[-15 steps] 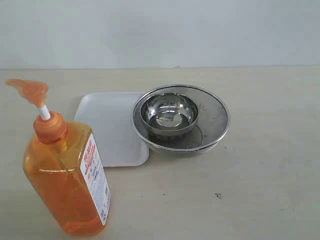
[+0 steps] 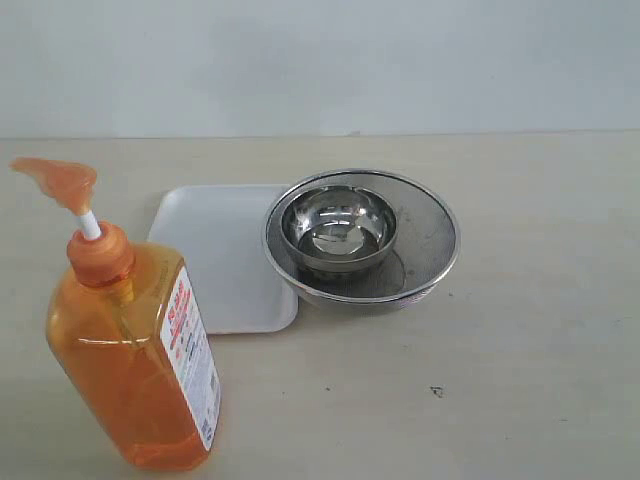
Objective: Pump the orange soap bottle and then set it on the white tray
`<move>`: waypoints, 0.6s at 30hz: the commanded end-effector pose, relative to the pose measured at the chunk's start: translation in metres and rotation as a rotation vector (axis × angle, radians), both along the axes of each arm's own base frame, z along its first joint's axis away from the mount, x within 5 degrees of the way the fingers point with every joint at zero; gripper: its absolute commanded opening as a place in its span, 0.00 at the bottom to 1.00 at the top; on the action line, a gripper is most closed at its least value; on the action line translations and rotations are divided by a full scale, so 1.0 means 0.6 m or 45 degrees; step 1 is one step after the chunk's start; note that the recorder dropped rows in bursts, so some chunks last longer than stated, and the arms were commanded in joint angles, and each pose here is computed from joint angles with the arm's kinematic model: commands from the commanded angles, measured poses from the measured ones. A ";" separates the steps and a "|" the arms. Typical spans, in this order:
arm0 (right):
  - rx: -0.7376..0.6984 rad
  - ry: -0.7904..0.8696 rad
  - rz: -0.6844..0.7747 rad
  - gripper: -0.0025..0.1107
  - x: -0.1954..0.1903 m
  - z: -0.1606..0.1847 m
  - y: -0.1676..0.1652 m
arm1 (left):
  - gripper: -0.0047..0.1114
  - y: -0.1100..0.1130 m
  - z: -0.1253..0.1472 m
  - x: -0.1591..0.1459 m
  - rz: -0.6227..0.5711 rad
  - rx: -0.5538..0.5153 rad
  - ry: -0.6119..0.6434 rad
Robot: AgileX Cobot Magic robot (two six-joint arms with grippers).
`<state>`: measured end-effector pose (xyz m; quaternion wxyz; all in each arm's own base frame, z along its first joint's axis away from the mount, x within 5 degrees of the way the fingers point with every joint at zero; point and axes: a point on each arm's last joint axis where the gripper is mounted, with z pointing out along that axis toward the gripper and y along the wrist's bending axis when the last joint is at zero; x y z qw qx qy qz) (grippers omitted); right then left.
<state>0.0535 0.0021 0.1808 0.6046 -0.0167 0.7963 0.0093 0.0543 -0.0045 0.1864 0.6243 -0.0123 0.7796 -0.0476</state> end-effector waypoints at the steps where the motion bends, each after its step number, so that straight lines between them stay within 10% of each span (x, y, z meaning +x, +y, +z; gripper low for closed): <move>1: -0.005 -0.015 -0.002 0.02 0.000 0.002 0.000 | 0.08 0.000 -0.001 0.000 0.003 -0.006 -0.004; 9: -0.035 -0.075 -0.005 0.02 0.001 0.009 -0.001 | 0.08 0.000 -0.001 0.000 0.003 -0.006 -0.004; 18: 0.028 -0.618 -0.008 0.02 0.001 0.073 -0.001 | 0.08 0.000 -0.001 0.000 0.003 -0.006 -0.004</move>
